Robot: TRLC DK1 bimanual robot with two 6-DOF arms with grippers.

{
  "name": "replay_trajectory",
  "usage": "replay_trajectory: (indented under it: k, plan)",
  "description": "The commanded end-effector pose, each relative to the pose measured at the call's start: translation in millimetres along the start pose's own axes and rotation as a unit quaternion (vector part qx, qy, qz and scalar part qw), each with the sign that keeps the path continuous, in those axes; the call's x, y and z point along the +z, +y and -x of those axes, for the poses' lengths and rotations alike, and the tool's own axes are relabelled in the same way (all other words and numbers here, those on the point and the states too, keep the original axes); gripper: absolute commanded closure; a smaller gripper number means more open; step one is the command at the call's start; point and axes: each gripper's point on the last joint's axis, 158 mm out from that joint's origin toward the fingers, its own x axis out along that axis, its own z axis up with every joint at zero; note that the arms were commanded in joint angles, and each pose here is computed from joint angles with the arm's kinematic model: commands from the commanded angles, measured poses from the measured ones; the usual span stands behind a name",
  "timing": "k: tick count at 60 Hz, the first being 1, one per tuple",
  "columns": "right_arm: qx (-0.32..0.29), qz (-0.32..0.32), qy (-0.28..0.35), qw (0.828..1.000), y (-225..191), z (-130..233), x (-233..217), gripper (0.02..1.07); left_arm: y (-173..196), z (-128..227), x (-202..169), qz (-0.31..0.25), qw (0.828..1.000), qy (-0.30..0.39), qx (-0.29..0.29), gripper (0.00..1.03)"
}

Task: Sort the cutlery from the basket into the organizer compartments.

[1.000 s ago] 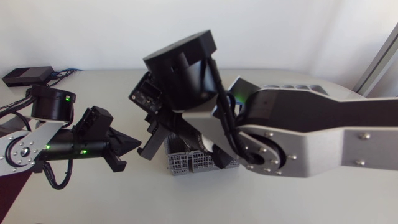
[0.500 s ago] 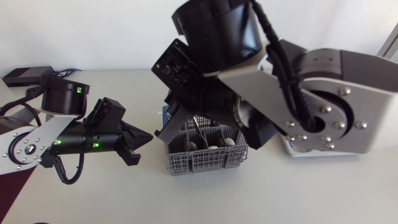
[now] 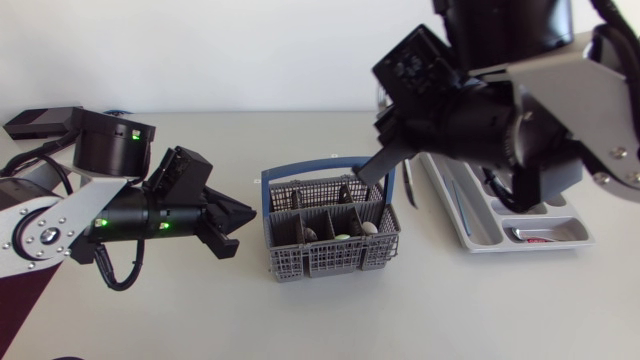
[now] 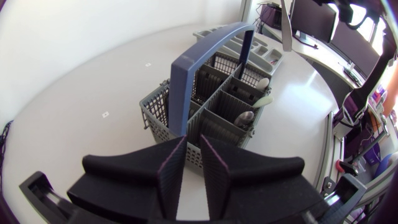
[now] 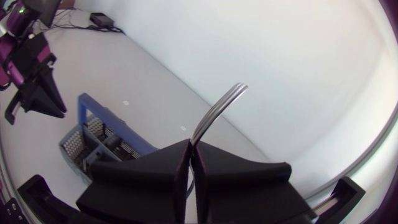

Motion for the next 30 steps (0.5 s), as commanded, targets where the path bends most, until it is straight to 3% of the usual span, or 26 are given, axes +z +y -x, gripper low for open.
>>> replay_trajectory:
  k: [1, 30]
  plan:
    - [-0.047, -0.017, 0.035, 0.998, -40, -3, -30, 1.01, 1, -1, 9, 0.004, 1.0, -0.005, 0.001, 0.84]
    - [-0.169, -0.054, 0.192, 0.965, -182, -69, -168, 1.01, 1, -1, 9, 0.004, 1.0, -0.002, 0.004, 0.84]
